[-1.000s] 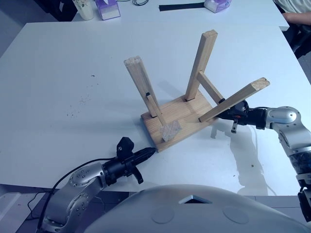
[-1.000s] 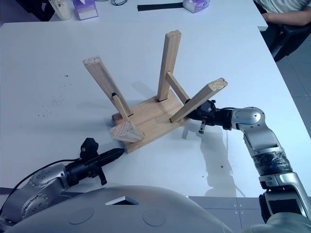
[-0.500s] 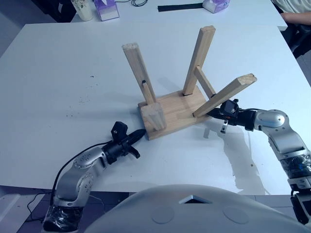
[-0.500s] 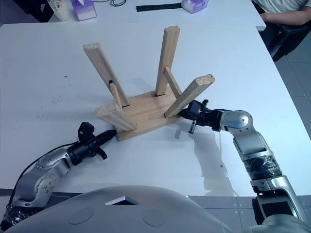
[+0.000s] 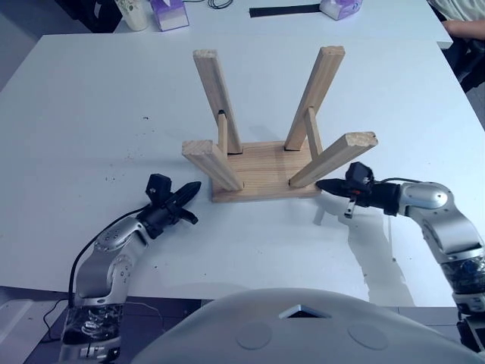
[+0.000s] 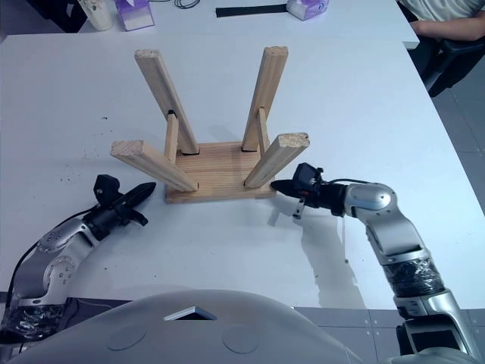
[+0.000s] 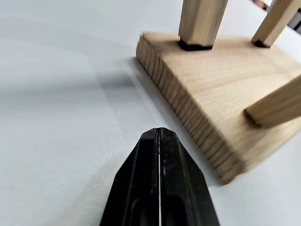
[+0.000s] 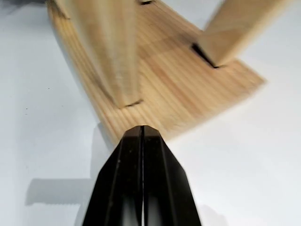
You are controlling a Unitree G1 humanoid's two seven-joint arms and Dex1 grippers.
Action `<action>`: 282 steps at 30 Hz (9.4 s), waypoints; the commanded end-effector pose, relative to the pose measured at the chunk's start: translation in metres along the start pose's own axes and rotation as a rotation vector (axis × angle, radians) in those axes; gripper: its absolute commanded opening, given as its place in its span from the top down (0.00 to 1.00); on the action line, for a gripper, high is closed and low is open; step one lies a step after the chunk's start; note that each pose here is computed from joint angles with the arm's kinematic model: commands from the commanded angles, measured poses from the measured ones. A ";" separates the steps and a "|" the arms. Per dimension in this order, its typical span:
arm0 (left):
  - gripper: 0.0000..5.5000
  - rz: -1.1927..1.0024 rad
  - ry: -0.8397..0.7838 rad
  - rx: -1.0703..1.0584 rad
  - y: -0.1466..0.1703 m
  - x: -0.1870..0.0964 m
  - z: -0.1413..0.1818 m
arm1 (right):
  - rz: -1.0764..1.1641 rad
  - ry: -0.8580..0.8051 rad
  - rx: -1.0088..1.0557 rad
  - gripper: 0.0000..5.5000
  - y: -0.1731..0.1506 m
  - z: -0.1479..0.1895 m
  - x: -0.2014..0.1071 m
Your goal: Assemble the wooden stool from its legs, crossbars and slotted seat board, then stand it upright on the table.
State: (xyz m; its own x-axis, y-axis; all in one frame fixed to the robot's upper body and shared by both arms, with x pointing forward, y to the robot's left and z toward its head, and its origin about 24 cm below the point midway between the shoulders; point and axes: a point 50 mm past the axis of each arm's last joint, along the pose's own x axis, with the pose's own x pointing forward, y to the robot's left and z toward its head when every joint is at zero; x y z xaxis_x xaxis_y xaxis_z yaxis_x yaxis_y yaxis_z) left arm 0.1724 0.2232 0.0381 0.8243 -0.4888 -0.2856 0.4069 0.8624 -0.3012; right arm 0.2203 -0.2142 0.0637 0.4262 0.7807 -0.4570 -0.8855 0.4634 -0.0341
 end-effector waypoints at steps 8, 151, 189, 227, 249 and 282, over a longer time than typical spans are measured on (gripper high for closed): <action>1.00 -0.009 0.098 0.133 0.016 -0.008 -0.004 | -0.052 0.147 -0.014 1.00 -0.009 -0.037 0.008; 0.48 -0.599 0.276 0.729 0.039 0.063 0.045 | 0.379 0.078 -0.209 0.49 -0.025 0.013 0.056; 0.73 -0.557 -0.722 -0.984 -0.100 -0.007 0.156 | 0.425 -1.196 0.975 0.76 0.040 0.177 -0.013; 0.64 0.103 -0.841 -1.269 -0.026 0.068 0.134 | -0.363 -1.047 1.530 0.64 -0.026 0.127 0.052; 0.33 0.664 -0.795 0.232 0.004 0.047 0.186 | -1.185 -0.820 0.239 0.41 -0.089 0.166 0.030; 0.36 0.919 -1.085 0.136 -0.022 0.022 0.208 | -1.015 -0.903 -0.045 0.41 -0.063 0.246 0.075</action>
State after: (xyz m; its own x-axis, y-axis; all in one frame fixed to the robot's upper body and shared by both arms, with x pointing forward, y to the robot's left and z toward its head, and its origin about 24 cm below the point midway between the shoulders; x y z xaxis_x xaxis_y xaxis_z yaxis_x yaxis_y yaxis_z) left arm 0.2714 0.2187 0.2373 0.6771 0.4686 0.5675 -0.4060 0.8810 -0.2430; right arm 0.3580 -0.0888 0.2548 0.8348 0.0814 0.5445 -0.0707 0.9967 -0.0407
